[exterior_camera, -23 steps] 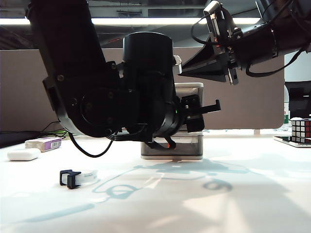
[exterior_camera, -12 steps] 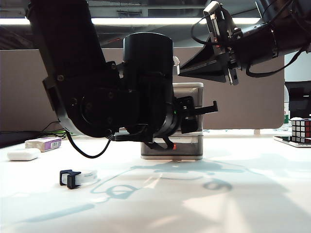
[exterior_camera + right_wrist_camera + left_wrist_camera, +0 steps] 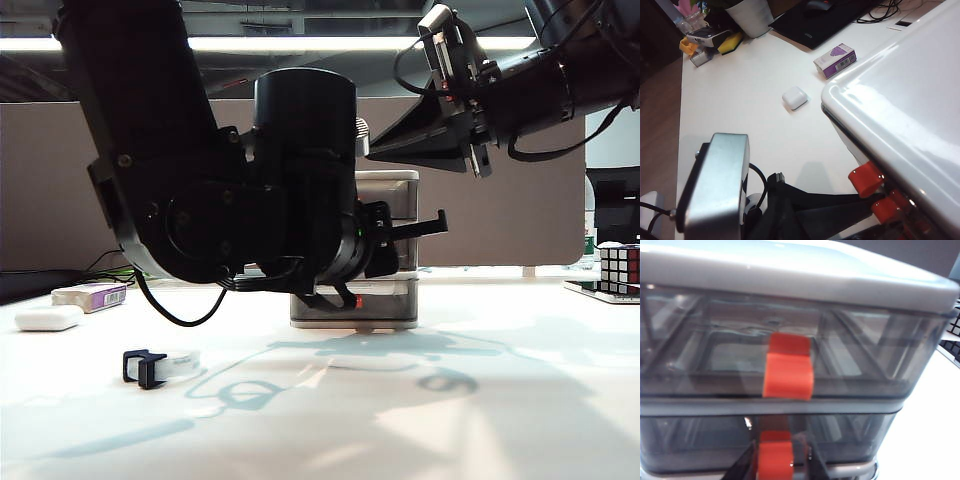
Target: Open the second layer of the drawer on the table, pick up the transparent tape on the table and put it in, and finally close the drawer.
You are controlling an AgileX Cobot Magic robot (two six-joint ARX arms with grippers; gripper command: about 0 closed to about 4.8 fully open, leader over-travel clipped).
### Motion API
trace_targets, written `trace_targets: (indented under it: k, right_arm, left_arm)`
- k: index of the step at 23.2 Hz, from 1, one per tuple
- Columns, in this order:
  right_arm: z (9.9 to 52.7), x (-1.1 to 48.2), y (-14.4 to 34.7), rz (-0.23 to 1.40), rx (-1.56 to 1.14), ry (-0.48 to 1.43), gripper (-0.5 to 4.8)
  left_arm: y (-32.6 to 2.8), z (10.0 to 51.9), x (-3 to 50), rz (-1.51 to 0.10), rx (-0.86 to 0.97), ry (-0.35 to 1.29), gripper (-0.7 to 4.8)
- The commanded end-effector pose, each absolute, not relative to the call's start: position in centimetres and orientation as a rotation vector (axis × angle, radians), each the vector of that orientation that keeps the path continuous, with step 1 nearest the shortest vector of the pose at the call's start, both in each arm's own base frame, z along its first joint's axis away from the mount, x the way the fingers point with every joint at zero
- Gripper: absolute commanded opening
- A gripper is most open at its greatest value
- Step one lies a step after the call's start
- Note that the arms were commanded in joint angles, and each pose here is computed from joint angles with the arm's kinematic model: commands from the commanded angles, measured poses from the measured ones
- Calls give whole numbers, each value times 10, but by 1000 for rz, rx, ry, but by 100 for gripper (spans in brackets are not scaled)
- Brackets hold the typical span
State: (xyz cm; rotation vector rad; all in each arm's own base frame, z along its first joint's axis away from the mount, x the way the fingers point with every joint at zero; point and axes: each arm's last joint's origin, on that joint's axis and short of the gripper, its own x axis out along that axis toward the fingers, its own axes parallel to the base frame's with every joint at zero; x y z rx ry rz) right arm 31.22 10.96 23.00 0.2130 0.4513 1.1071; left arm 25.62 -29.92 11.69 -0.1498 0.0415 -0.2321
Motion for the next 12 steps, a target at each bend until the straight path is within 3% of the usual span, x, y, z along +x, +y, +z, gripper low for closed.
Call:
trace_targets:
  k: [1, 2, 12]
  right_arm:
    - [233, 312, 110, 1113, 200, 429, -5]
    - [233, 312, 110, 1113, 197, 428, -5]
    - [230, 316, 107, 950, 100, 412, -5]
  left_arm:
    - [-299, 119, 257, -226, -144, 38, 45]
    - [-299, 118, 258, -223, -141, 41, -11]
    - [-298, 116, 257, -184, -127, 52, -6]
